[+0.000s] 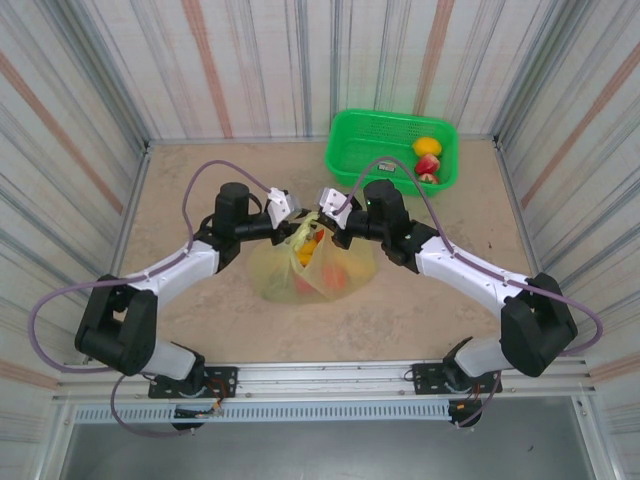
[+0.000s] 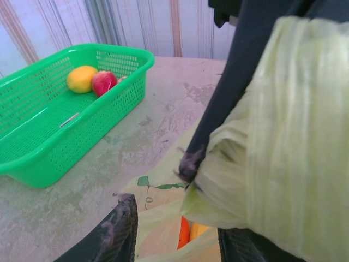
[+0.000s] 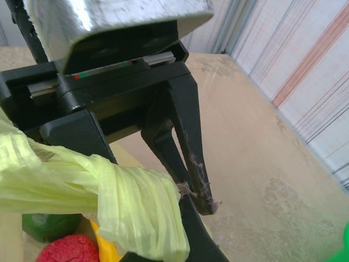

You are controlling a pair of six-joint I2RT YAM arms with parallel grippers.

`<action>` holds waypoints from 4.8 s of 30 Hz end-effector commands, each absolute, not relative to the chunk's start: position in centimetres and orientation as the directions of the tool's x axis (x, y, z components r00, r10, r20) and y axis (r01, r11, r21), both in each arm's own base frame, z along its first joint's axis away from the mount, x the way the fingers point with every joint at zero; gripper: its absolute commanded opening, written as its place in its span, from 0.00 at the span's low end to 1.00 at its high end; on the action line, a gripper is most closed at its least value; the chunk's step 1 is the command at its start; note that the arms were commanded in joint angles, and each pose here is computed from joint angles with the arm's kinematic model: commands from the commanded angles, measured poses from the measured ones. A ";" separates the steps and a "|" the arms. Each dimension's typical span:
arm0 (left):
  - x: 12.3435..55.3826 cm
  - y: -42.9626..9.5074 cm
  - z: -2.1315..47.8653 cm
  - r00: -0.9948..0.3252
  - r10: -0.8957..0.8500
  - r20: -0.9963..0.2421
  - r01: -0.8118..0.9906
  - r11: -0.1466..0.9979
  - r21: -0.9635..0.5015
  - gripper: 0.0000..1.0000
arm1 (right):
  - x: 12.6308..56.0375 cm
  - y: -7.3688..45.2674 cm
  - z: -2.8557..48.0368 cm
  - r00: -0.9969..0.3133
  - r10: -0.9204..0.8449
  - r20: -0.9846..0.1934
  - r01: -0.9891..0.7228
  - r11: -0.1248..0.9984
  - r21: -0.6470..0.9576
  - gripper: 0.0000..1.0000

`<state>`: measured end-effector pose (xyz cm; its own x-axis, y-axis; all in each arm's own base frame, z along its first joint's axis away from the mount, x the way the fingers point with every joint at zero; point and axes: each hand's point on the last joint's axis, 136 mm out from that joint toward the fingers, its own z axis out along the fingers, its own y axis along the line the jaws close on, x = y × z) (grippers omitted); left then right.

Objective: Place the fake fruits into the plastic bag and tie a complex knot

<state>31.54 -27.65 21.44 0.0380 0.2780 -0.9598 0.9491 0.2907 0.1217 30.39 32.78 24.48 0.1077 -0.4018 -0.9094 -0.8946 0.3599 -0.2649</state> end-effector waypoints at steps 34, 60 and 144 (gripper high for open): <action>28.8 -27.9 24.2 0.082 0.194 -0.978 0.977 0.178 0.117 0.00 | 30.9 32.0 26.6 0.065 -0.384 -0.921 -0.876 0.420 -0.237 0.24; 30.3 -27.3 23.0 0.041 0.244 -0.969 0.924 0.360 0.130 0.00 | 21.1 31.8 28.0 -0.663 -0.053 -0.747 -0.642 0.554 0.530 0.48; 30.7 -26.7 22.5 0.094 0.376 -0.922 0.862 0.432 0.265 0.00 | 21.2 29.5 24.6 -0.775 -0.023 -0.632 -0.554 0.506 0.661 0.00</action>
<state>30.67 -27.28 22.01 0.0767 0.3485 -0.9342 0.8851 0.4075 0.2246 21.96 30.81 25.03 -0.7917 0.0025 -0.6108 -0.5372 0.4731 0.6983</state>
